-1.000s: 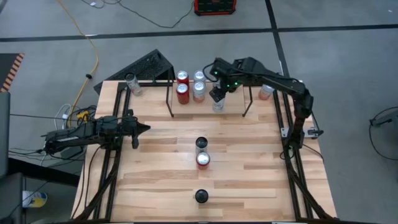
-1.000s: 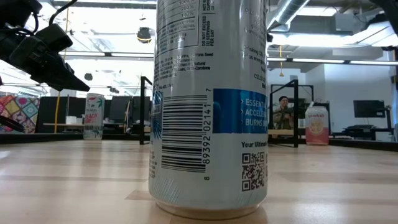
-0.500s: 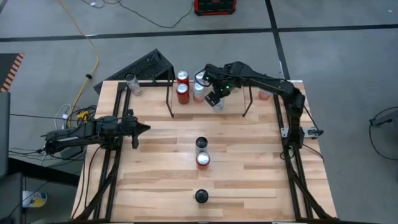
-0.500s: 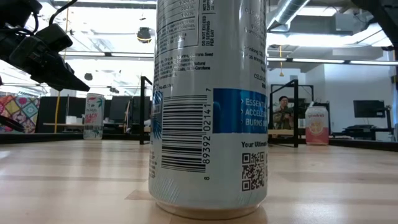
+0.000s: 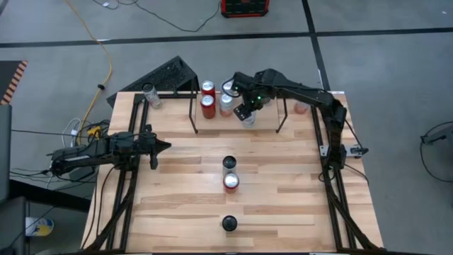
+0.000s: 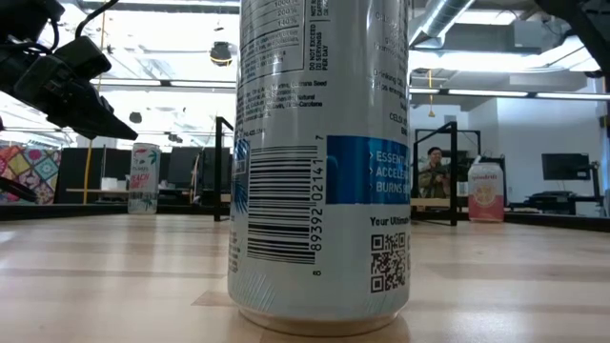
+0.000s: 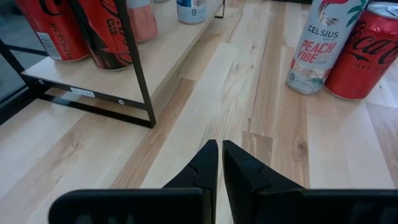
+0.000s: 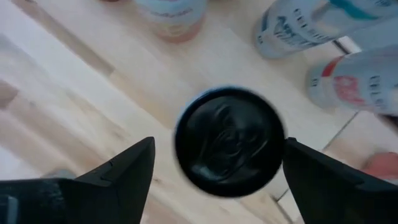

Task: Place canned beverage on shelf
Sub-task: Put the right white blue soda can on the shelf aligned with the other white blue soda can

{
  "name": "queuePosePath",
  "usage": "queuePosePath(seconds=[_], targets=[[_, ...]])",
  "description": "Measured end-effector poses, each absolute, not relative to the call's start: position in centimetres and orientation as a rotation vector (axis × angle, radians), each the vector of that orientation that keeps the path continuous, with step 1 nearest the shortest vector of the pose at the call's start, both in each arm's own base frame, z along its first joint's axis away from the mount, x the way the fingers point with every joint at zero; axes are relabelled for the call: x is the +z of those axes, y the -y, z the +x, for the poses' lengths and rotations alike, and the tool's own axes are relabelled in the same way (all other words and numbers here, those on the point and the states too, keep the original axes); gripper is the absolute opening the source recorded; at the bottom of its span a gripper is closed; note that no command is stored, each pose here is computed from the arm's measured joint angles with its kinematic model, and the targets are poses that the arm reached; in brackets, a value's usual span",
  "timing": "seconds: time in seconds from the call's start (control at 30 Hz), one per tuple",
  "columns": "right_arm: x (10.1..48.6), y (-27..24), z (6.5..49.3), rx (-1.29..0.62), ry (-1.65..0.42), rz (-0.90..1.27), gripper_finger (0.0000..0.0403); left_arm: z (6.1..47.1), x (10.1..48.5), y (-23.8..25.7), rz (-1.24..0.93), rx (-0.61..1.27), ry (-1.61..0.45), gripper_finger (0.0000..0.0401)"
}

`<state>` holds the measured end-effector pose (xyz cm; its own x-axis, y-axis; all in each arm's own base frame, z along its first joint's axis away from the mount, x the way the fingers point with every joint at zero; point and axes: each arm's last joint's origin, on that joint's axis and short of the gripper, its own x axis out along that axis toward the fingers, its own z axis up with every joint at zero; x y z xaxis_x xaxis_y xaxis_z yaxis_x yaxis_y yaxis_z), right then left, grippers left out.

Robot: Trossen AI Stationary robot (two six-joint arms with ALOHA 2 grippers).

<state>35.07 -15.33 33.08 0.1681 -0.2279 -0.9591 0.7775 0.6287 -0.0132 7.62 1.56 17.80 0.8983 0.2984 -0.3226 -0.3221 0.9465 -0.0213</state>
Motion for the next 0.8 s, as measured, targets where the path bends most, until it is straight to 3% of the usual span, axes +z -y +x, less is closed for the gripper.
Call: queuePosePath(seconds=[0.8], targets=[[33.14,15.84,35.0,-0.696,-1.215,0.487,0.0236,7.62,17.79,-1.57,-0.075,0.322,-0.322,0.0011]])
